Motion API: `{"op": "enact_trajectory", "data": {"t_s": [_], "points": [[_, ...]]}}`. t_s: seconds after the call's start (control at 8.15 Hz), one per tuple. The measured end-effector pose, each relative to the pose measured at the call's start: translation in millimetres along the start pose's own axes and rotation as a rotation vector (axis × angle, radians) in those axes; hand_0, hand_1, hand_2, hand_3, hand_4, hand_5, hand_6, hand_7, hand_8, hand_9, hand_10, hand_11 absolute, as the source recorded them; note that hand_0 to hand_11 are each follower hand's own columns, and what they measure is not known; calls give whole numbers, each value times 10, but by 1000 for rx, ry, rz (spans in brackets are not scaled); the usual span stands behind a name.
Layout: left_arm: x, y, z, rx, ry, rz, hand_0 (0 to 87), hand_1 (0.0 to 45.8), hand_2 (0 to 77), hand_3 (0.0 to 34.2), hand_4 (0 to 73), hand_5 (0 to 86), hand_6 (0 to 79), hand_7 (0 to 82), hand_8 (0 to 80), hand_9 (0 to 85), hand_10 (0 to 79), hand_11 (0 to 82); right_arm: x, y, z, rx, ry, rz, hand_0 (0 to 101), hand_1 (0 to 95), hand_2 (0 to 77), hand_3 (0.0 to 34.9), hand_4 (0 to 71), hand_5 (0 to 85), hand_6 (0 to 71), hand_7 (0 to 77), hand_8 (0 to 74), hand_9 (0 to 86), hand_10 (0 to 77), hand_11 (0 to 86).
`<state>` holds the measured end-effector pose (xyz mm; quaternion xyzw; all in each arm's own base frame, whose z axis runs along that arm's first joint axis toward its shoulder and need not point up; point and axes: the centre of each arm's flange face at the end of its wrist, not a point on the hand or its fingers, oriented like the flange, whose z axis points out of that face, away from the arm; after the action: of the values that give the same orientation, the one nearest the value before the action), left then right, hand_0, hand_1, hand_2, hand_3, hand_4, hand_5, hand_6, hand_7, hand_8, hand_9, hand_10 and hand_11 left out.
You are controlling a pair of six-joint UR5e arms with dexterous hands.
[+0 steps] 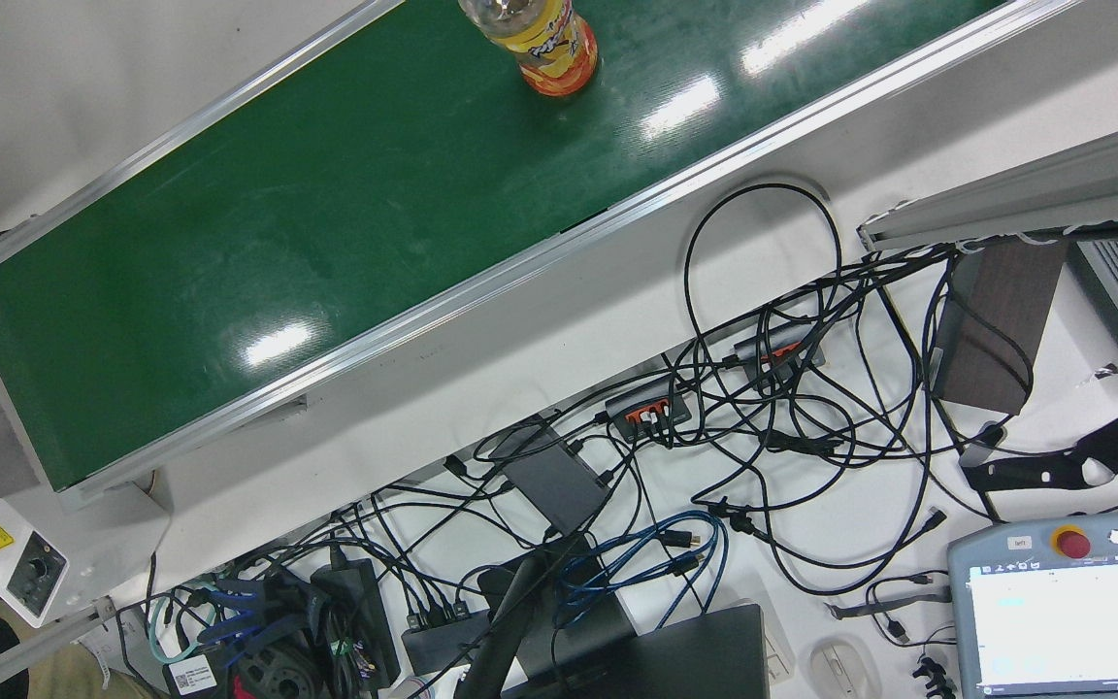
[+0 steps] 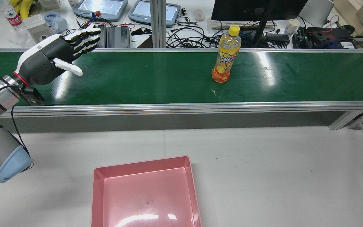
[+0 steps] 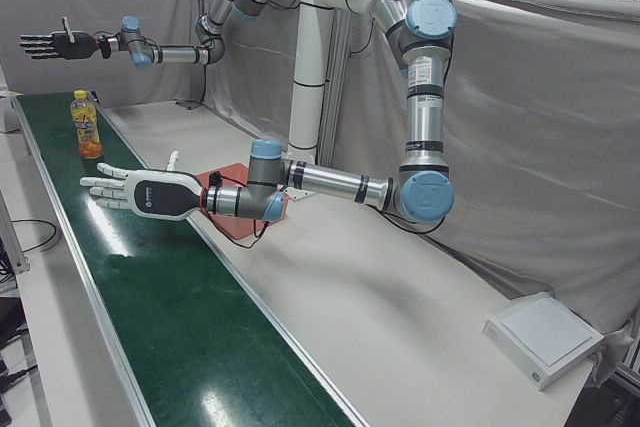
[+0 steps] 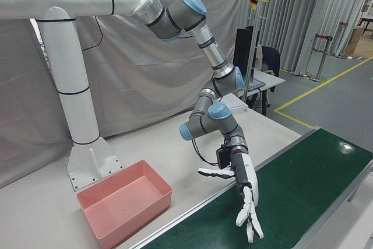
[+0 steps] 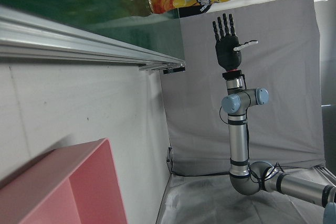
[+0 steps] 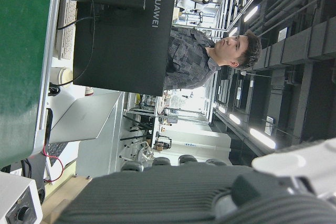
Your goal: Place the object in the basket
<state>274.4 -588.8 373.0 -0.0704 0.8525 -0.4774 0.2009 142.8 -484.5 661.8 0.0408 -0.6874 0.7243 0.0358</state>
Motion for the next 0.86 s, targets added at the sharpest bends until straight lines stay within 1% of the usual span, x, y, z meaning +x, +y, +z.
{"op": "enact_trajectory", "data": {"t_s": [0.12,0.25,0.37,0.74,0.86], "points": [[-1,0,0,0,0,0,520,125,0,19,125,175,5,5,76,82,54,87,0,0,0,0,0,0,3,0,5,0,0,0,0,5,0,0,0,0],[-2,1,0,0,0,0,520,98,0,19,125,175,5,5,76,82,54,87,0,0,0,0,0,0,3,0,5,0,0,0,0,5,0,0,0,0],[-2,1,0,0,0,0,520,114,0,19,125,175,5,5,76,82,54,87,0,0,0,0,0,0,1,0,5,0,0,0,0,5,0,0,0,0],[-3,1,0,0,0,0,519,114,0,18,125,175,5,5,76,76,54,87,0,0,0,0,0,0,2,0,5,0,0,0,0,5,0,0,0,0],[-3,1,0,0,0,0,532,131,0,13,125,175,16,5,76,76,54,87,0,0,0,0,0,0,2,0,5,0,0,0,0,5,0,0,0,0]]}}
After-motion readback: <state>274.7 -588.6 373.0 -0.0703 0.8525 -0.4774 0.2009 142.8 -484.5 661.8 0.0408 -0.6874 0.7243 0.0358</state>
